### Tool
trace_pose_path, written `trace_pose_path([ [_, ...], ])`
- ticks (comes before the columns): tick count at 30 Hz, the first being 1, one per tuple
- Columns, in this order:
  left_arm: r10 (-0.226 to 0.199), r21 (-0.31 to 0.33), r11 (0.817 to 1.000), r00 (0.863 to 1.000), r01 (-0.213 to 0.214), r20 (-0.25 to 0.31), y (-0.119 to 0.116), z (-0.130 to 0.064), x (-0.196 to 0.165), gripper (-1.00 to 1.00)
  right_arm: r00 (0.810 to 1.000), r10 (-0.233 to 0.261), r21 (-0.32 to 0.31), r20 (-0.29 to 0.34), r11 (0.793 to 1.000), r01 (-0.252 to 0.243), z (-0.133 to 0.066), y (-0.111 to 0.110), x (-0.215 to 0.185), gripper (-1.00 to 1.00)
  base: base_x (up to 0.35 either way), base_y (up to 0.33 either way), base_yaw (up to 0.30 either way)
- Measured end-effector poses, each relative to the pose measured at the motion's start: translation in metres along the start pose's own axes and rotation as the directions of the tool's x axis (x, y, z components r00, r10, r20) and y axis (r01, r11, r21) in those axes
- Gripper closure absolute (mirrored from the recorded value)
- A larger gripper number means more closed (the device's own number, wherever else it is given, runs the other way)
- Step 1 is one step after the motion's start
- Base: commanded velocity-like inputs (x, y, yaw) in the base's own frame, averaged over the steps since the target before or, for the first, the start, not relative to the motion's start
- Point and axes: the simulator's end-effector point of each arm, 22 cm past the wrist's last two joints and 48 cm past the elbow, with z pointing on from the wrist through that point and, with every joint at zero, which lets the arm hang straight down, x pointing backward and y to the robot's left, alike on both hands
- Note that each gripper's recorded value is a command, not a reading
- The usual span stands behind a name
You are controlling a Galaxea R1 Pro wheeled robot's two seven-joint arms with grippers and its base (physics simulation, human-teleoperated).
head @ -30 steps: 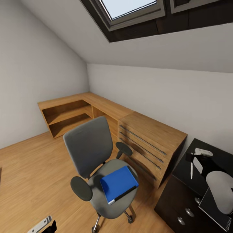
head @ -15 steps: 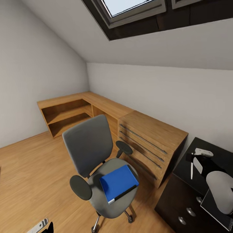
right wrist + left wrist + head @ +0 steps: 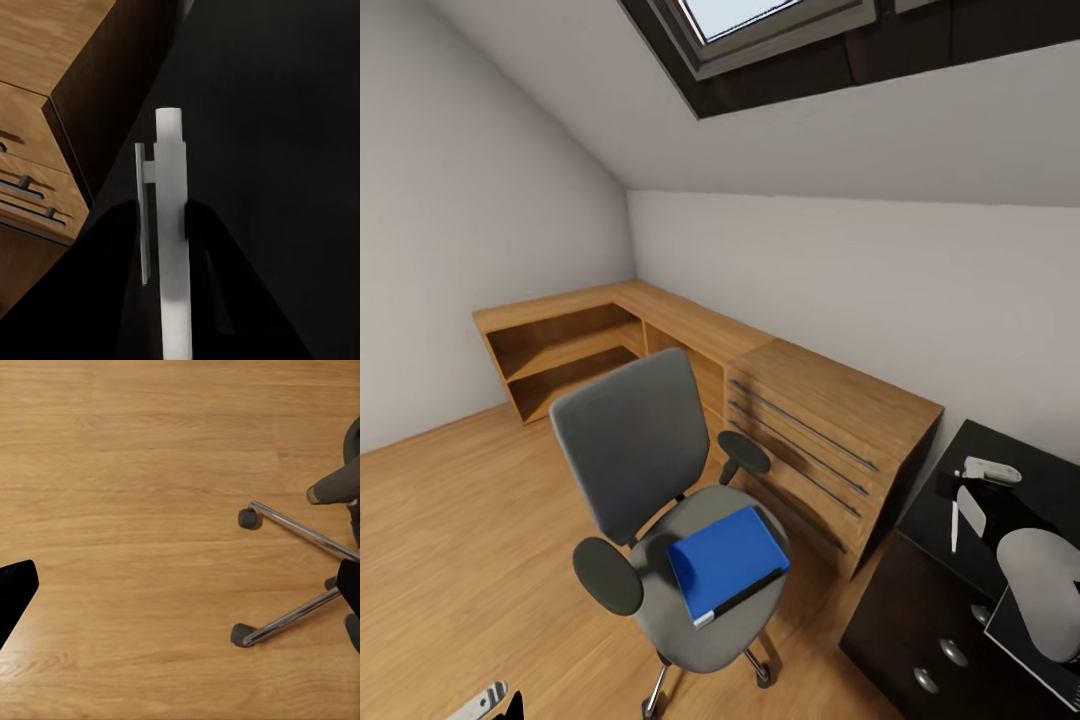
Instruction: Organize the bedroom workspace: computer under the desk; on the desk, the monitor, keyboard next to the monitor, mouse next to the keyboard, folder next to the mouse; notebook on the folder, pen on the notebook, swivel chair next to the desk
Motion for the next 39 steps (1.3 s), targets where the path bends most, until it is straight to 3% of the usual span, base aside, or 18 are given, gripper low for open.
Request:
trace_pose_path([
  [15, 0.000, 0.000, 1.000, 1.000, 0.000, -0.004, 0.001, 0.007, 0.008, -1.00, 1.000, -0.004, -0.001, -0.007, 1.000, 0.004, 0.008, 0.002, 0.013, 1.00, 0.000, 0.000, 0.000],
  [16, 0.000, 0.000, 1.000, 1.000, 0.000, -0.004, 0.001, 0.007, 0.008, -1.00, 1.000, -0.004, -0.001, -0.007, 1.000, 0.004, 0.008, 0.002, 0.013, -1.00, 0.000, 0.000, 0.000],
  [35, 0.002, -0.002, 1.000, 1.000, -0.002, -0.008, 0.002, 0.008, 0.010, -1.00, 1.000, 0.001, -0.004, 0.018, 1.000, -0.001, 0.006, 0.002, 0.002, -1.00, 0.000, 0.000, 0.000],
  [39, 0.005, -0.007, 1.000, 1.000, -0.005, -0.019, 0.003, 0.008, 0.015, -1.00, 0.995, 0.023, 0.002, 0.094, 1.000, -0.024, -0.006, -0.004, -0.047, -1.00, 0.000, 0.000, 0.000],
])
